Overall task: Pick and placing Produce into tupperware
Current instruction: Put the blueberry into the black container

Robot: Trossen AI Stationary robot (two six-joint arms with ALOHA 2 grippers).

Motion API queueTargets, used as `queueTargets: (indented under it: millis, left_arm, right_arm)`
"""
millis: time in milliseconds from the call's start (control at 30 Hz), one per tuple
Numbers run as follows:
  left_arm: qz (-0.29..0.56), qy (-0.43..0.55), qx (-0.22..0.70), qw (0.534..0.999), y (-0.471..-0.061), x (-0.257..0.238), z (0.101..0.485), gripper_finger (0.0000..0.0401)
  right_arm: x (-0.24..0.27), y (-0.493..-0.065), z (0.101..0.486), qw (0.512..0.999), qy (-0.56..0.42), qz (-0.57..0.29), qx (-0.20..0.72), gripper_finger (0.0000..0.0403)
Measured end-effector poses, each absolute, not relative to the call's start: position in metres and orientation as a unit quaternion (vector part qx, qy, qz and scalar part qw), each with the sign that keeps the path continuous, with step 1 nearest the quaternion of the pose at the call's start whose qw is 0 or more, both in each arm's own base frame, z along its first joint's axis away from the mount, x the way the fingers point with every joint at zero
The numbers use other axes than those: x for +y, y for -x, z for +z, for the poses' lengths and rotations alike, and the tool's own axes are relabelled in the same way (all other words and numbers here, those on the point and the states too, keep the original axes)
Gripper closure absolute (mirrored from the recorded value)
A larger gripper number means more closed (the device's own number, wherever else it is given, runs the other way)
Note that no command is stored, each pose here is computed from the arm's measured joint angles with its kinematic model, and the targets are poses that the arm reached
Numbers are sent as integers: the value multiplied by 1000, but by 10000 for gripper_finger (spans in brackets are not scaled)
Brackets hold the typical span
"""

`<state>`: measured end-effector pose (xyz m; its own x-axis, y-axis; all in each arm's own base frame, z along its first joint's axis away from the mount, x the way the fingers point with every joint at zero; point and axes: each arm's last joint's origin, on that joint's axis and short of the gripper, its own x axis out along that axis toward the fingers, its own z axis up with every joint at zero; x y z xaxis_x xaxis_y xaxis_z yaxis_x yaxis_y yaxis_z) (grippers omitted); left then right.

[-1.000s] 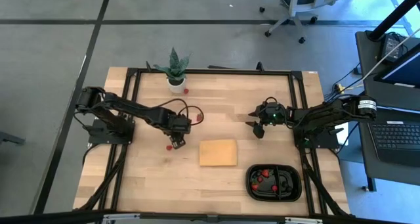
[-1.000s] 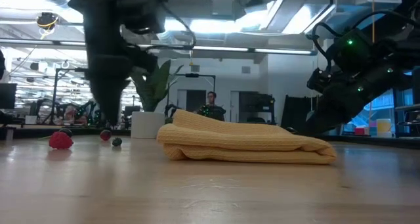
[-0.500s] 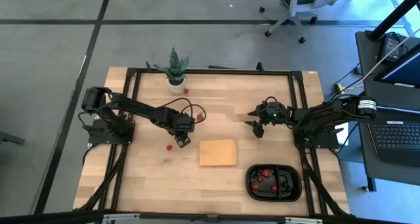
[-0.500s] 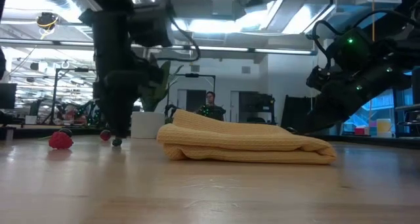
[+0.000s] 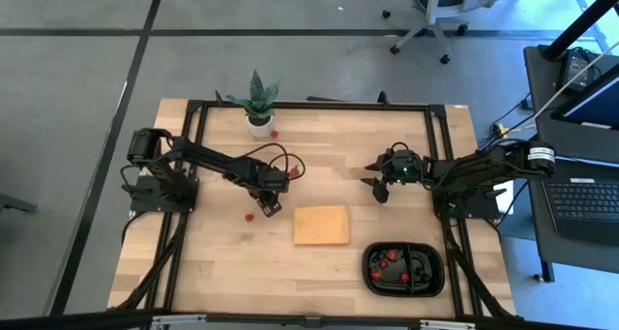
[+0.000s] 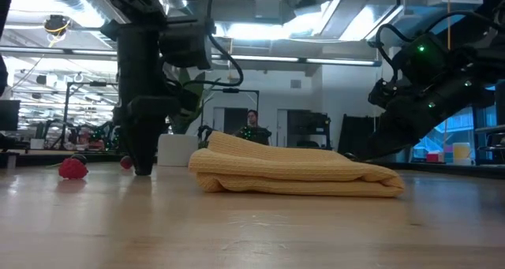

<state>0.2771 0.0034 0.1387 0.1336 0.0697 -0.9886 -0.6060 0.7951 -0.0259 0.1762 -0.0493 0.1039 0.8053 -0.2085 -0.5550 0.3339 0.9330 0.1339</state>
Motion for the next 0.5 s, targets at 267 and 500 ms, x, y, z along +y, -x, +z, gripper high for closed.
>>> queueTargets:
  millis: [267, 500]
  left_arm:
    - [233, 219, 617, 719, -277, 3, 138, 335]
    - [228, 216, 619, 720, -277, 3, 138, 353]
  right_arm:
    - [-49, -176, 104, 943, -113, -144, 277, 166]
    - [-49, -176, 104, 943, -113, -144, 277, 166]
